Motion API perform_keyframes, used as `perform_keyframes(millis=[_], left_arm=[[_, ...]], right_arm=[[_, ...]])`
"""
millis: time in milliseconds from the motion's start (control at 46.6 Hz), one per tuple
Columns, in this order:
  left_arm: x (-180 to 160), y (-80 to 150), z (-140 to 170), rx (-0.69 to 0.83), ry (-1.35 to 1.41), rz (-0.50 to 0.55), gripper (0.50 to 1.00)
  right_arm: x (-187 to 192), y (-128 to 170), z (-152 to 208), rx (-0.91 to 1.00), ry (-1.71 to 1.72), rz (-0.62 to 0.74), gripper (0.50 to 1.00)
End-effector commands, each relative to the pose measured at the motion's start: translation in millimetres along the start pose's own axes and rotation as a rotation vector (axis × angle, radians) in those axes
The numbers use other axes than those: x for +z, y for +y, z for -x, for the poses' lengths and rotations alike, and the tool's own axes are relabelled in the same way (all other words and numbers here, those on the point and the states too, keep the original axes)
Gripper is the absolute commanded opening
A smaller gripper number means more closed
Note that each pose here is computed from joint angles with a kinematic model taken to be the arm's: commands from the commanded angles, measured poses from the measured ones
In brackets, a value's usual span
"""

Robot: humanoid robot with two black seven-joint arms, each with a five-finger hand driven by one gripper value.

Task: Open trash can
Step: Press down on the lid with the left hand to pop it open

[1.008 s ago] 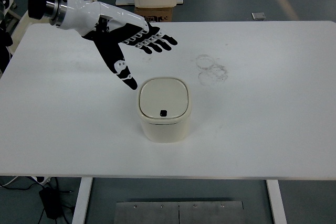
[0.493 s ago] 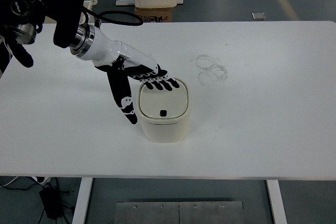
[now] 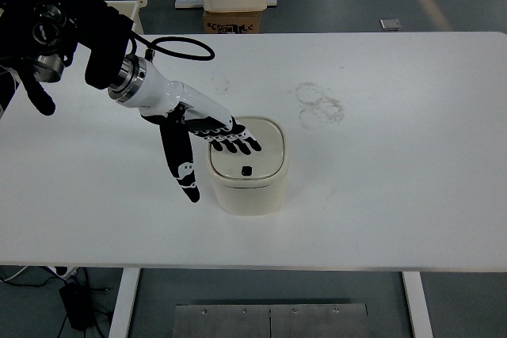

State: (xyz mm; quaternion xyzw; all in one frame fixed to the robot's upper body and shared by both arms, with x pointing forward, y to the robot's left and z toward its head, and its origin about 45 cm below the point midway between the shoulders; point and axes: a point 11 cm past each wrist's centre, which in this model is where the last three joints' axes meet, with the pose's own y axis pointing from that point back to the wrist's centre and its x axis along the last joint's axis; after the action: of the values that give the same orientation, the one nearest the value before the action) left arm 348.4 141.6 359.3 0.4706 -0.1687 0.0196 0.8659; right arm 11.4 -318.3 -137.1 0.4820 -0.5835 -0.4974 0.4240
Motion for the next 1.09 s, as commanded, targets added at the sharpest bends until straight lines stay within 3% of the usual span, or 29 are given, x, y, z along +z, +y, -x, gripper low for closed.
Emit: perform_keyframes(millis=[0,1072], left_arm=[[1.0,-5.5,3.1,-0.016,-0.001,0.003,1.000],[0.9,-21.7,14.3,-0.065,-0.001,0.008,1.000]], right_arm=[[-0.2,0.0,0.0,0.000,0.000,-0.001,0.993],[-0.1,0.0,0.0,0.000,0.000,-0.001,0.993]])
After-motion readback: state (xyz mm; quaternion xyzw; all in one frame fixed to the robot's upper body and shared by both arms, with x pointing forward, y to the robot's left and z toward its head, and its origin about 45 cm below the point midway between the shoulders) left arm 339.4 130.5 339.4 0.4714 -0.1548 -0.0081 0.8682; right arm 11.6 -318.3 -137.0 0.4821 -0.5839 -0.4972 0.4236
